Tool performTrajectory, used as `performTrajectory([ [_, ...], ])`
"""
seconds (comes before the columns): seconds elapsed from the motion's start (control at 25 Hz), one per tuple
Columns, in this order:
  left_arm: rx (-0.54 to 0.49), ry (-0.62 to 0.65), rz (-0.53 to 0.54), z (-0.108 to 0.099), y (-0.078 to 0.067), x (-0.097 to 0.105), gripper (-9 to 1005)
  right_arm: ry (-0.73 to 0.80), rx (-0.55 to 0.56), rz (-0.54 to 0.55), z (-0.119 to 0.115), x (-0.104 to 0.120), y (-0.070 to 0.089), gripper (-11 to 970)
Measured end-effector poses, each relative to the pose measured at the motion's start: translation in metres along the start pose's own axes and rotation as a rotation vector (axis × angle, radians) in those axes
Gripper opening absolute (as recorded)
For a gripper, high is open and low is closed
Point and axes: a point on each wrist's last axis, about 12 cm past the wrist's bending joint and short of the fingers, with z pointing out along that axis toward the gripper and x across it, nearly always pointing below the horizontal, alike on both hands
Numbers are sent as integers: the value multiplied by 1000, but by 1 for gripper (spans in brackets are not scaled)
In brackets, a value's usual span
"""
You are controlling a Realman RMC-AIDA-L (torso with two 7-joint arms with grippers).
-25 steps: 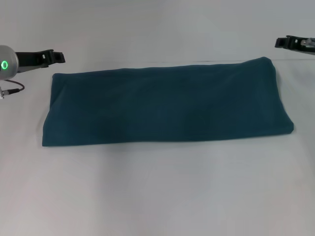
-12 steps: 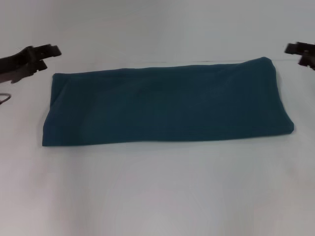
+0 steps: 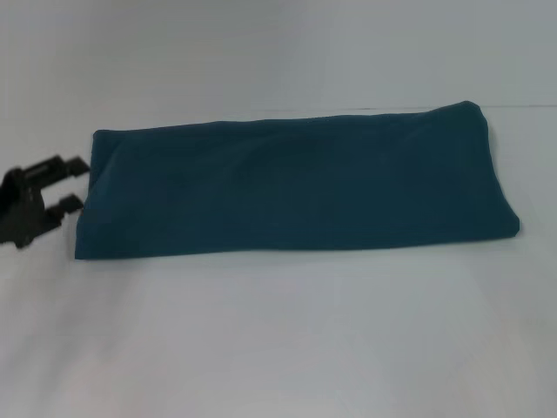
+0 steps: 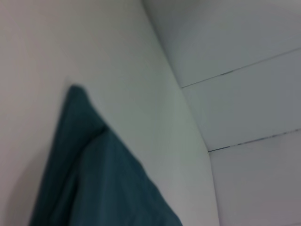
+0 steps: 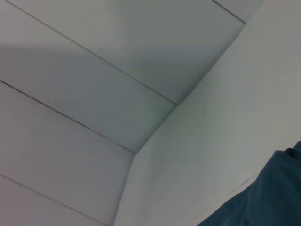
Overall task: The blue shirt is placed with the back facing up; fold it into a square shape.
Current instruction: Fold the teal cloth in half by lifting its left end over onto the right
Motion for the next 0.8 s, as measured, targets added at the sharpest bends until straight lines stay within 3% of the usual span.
performTrajectory([
  [0.2,-22,3,-152,-9,20,23,663,3,-9,-2,-2,0,1,946],
  [0.4,-59,-17,-238,-10,35,34,663,-4,-4,-9,-3,-1,0,946],
  [0.8,-143,-70,-288,-4,46,30,662,-6,-5,-10,-1,1,0,946],
])
